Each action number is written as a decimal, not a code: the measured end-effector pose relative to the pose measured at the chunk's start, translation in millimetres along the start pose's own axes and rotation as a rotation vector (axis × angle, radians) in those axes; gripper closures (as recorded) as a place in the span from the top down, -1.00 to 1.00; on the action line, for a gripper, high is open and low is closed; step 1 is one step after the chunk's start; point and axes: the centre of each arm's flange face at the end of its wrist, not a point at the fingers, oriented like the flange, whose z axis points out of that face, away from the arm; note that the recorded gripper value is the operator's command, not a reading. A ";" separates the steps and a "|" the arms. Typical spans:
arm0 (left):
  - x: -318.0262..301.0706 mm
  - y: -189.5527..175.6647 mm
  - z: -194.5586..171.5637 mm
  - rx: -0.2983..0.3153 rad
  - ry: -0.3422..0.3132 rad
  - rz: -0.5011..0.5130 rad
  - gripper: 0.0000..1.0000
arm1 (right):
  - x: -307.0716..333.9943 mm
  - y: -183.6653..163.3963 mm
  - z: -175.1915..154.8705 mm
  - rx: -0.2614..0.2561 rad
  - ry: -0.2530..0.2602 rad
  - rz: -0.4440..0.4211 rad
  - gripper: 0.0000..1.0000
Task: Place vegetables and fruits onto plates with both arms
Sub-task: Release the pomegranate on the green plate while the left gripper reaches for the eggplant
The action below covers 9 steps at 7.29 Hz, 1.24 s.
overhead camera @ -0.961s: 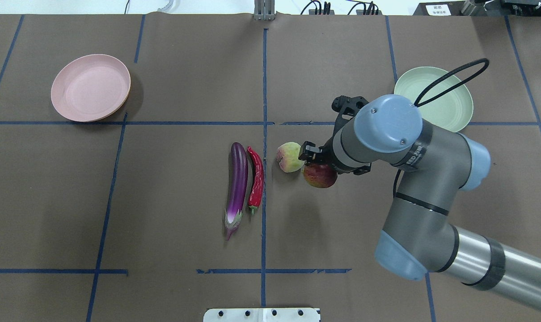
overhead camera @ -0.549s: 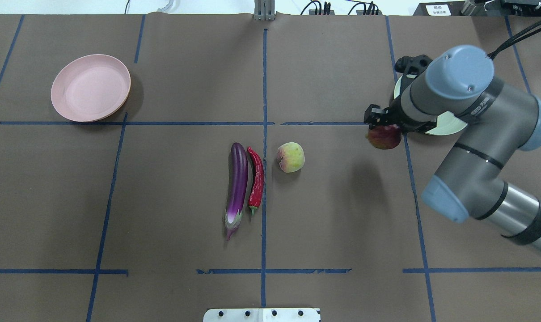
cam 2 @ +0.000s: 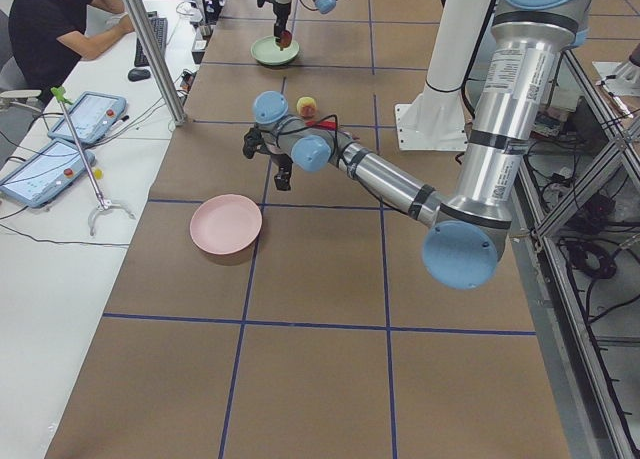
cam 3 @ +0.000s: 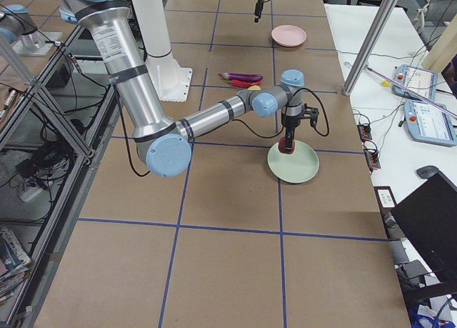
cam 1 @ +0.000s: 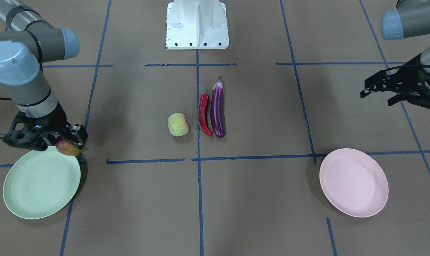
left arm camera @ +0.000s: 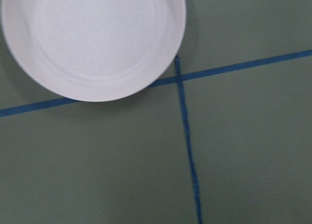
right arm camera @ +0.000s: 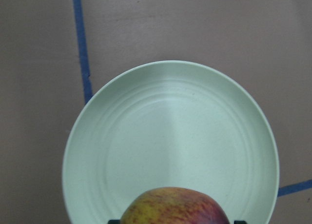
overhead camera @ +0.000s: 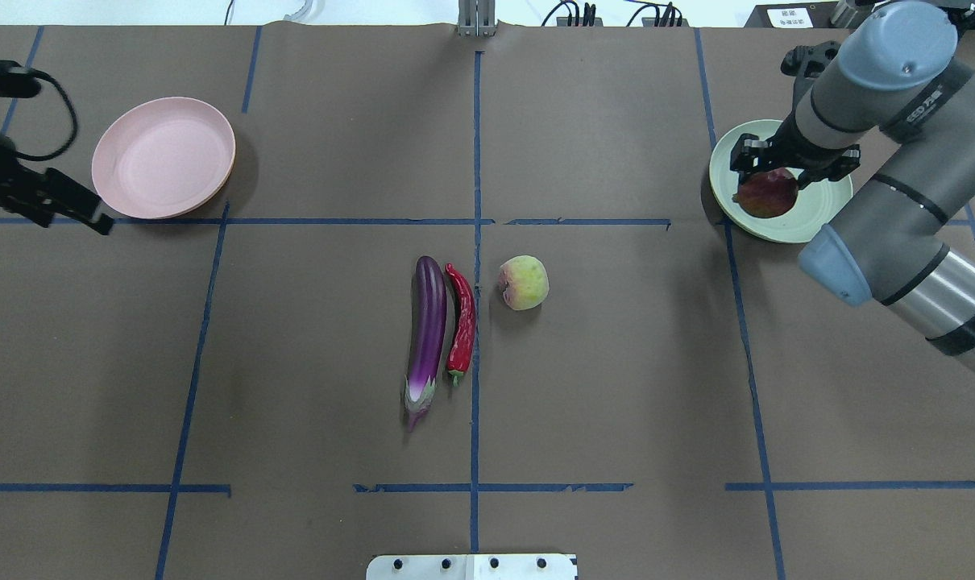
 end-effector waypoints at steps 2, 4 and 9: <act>84.8 -1.0 61.5 0.030 -0.034 0.058 1.00 | 14.2 -17.0 18.6 -0.013 0.027 0.006 0.14; 148.0 -3.7 112.6 0.010 -0.039 0.073 1.00 | 22.4 -26.2 38.0 0.004 -0.013 -0.005 1.00; 254.1 35.6 191.9 0.028 -0.080 0.111 0.61 | 27.3 -32.9 -13.3 -0.036 -0.204 -0.007 1.00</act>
